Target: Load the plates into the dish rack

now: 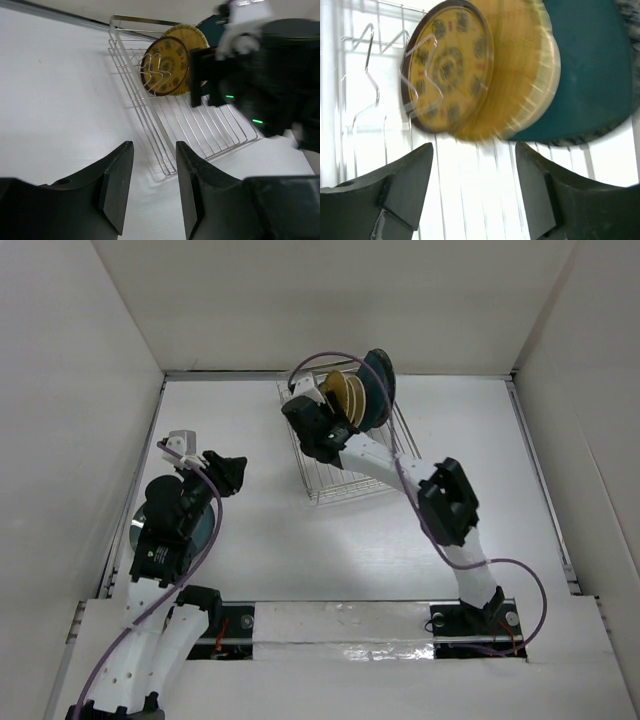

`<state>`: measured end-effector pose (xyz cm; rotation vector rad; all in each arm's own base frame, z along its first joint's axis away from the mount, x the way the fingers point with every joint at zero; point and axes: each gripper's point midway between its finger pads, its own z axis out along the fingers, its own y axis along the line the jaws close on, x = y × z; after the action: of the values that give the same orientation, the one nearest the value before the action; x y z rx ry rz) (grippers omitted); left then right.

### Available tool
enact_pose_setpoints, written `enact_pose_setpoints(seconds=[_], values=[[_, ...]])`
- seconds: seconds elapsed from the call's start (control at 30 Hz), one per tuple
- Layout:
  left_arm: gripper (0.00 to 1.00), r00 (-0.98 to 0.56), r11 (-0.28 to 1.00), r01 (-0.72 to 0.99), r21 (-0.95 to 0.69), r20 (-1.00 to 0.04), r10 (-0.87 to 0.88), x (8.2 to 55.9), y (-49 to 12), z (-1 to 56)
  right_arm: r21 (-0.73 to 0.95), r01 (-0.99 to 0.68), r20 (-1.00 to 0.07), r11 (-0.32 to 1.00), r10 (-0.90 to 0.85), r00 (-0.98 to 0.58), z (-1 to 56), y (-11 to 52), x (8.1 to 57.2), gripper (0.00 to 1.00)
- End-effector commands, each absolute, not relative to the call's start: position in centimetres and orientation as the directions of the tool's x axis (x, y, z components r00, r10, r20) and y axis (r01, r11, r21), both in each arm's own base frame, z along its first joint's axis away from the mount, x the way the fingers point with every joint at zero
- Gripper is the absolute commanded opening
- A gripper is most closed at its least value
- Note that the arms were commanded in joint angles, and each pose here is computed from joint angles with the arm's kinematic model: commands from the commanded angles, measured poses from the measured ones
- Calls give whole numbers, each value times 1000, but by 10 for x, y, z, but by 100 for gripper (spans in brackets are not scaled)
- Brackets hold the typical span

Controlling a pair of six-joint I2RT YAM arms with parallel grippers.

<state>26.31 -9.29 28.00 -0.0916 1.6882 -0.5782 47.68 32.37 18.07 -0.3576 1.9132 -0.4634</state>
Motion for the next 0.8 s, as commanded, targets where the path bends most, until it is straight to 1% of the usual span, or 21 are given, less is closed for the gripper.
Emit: enact_pose_setpoints(seconds=[0.0,0.1,0.13,0.17,0.2,0.23,0.27,0.3,0.33,0.4,0.43,0.47,0.5,0.53,0.57,0.6,0.63,0.67,0.7,0.73,0.77], values=[[36,-166,853,156,-498,-865,-474,274,-79,287,-88,-87,-984,992,-100,-146,319,337,440,75],[39,-154,849,46,-526,-844,-514,284,-65,276,51,-210,-992,976,24,-127,337,329,396,76],[39,-162,852,17,-523,-843,-513,288,-62,271,103,-248,-989,963,72,-133,339,331,382,74],[38,-164,859,-49,-510,-844,-511,290,-52,264,130,-306,-984,943,83,-160,318,334,371,66],[37,-161,860,-76,-505,-845,-511,291,-48,264,191,-365,-978,911,144,-151,335,333,351,54],[36,-135,859,-79,-505,-849,-511,290,-45,276,269,-409,-960,872,207,-189,332,340,341,21],[35,-101,859,-78,-507,-853,-512,287,-41,286,326,-535,-944,779,235,-231,332,365,320,8],[34,-66,856,-60,-513,-854,-516,284,-40,299,349,-574,-933,740,219,-285,311,377,307,0],[33,4,851,-23,-525,-851,-525,275,-37,325,380,-614,-921,692,219,-324,306,395,292,0],[27,82,846,17,-533,-842,-532,264,-33,357,397,-654,-910,644,183,-371,297,422,277,0],[24,124,845,40,-533,-837,-534,255,-31,378,400,-671,-902,624,140,-408,276,445,265,0],[12,132,846,50,-532,-836,-533,252,-31,385,411,-694,-897,591,126,-424,274,459,256,0],[5,140,847,55,-529,-836,-531,248,-30,391,416,-707,-893,572,113,-435,270,472,248,0],[0,151,849,64,-525,-836,-528,244,-30,400,428,-720,-892,546,129,-432,284,487,242,0],[0,143,851,62,-521,-840,-524,241,-30,399,420,-717,-886,556,79,-457,259,504,239,0],[0,141,851,67,-522,-839,-526,239,-30,401,423,-725,-881,544,59,-469,254,519,229,0],[0,150,850,79,-521,-837,-526,234,-30,404,445,-725,-873,525,77,-481,266,534,227,1],[0,146,849,88,-521,-837,-528,231,-31,403,448,-716,-861,535,41,-508,237,550,227,3],[0,140,848,114,-517,-837,-529,228,-35,404,460,-706,-851,538,41,-523,229,558,229,6],[0,137,849,127,-513,-839,-527,226,-37,405,491,-688,-829,535,46,-557,220,567,229,16],[0,138,850,141,-508,-840,-525,221,-39,406,509,-687,-824,519,63,-563,224,578,231,22]])
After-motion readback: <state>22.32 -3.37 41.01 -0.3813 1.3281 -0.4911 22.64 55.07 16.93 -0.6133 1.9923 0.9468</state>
